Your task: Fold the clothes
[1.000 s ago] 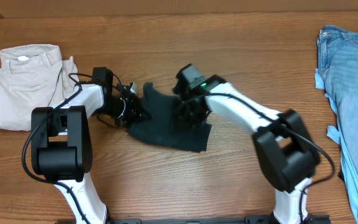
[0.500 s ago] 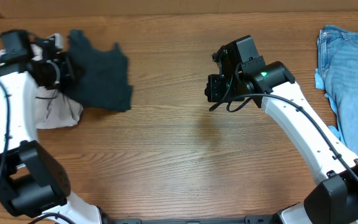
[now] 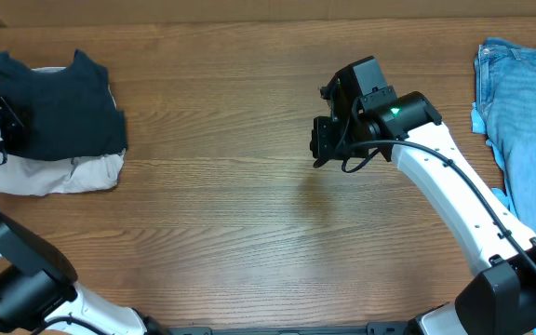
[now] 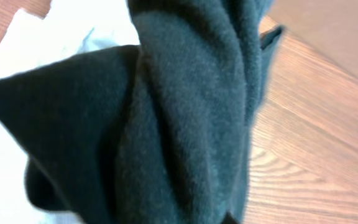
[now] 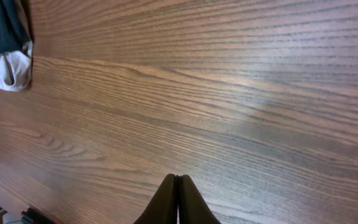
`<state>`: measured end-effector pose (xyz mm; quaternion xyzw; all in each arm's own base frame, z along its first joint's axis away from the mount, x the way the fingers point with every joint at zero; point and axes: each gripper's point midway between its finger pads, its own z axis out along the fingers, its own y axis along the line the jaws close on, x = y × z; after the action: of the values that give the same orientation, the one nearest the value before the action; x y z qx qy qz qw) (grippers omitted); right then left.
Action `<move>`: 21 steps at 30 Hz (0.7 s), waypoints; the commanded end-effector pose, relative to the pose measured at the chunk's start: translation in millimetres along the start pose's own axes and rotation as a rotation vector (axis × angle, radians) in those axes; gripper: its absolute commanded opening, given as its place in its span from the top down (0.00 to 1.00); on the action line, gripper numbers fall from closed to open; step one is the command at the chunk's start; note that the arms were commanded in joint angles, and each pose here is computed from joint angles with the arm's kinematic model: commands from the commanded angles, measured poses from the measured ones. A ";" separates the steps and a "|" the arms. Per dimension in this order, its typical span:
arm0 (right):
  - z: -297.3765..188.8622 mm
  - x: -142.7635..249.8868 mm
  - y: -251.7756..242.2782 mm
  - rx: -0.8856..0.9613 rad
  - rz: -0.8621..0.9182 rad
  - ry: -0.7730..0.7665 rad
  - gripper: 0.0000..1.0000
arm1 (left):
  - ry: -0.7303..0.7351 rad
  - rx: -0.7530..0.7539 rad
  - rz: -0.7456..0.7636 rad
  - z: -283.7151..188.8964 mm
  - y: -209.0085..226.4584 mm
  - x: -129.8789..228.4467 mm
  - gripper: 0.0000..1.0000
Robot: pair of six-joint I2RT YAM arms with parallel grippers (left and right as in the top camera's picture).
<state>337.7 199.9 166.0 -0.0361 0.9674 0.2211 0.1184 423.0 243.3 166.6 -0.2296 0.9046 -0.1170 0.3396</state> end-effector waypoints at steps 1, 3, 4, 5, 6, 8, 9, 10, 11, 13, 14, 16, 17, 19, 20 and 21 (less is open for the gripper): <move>-3.1 -0.3 -0.1 0.005 0.005 0.000 0.95 | -0.005 -0.143 0.000 3.5 29.8 -5.9 0.79; -3.2 3.1 -1.5 0.010 0.010 0.013 0.95 | -0.023 -0.245 -0.090 -4.2 54.6 -7.4 0.73; -3.2 4.0 -1.8 0.011 0.012 0.017 0.95 | -0.029 -0.264 -0.116 -8.2 62.4 -7.5 0.62; -3.2 5.0 -2.2 0.013 0.013 0.021 0.95 | -0.033 -0.270 -0.133 -12.3 67.4 -8.3 0.44; -3.3 7.2 -3.1 0.017 0.016 0.030 0.95 | -0.050 -0.269 -0.171 -23.5 75.2 -13.5 0.08; -3.3 7.9 -3.5 0.018 0.017 0.033 0.95 | -0.097 -0.224 -0.210 -50.2 78.6 -32.0 0.00; -3.3 7.8 -3.3 0.018 0.016 0.032 0.95 | -0.131 -0.153 -0.215 -65.3 71.4 -45.1 0.00; -3.3 7.4 -3.2 0.017 0.016 0.030 0.95 | -0.145 -0.112 -0.218 -74.6 66.3 -51.2 0.02; -3.2 6.7 -2.9 0.016 0.015 0.027 0.95 | -0.144 -0.042 -0.216 -85.3 51.5 -55.7 0.06; -3.2 4.4 -2.2 0.013 0.012 0.018 0.95 | -0.048 0.014 -0.192 -82.9 28.1 -36.8 0.39; -3.2 3.6 -1.7 0.011 0.010 0.015 0.95 | 0.064 -0.052 -0.218 -71.6 27.4 -10.0 0.69; -3.1 3.0 -1.4 0.010 0.009 0.013 0.95 | 0.201 -0.141 -0.304 -49.1 30.4 30.0 0.96; -3.2 2.9 -1.5 0.010 0.010 0.013 0.95 | 0.243 -0.136 -0.337 -34.4 28.8 47.3 0.96; -3.2 3.5 -1.6 0.010 0.010 0.015 0.96 | 0.277 -0.153 -0.352 -12.0 36.7 71.6 0.96; -3.2 4.0 -1.9 0.012 0.011 0.017 0.95 | 0.282 -0.198 -0.366 -2.5 48.8 83.8 0.96; -3.2 4.6 -2.1 0.013 0.012 0.019 0.95 | 0.292 -0.270 -0.398 3.7 65.1 98.9 0.95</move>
<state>330.4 196.9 162.9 -0.0334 0.9707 0.2149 0.1021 365.1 237.2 129.7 -0.3682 0.8985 -0.1456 0.1895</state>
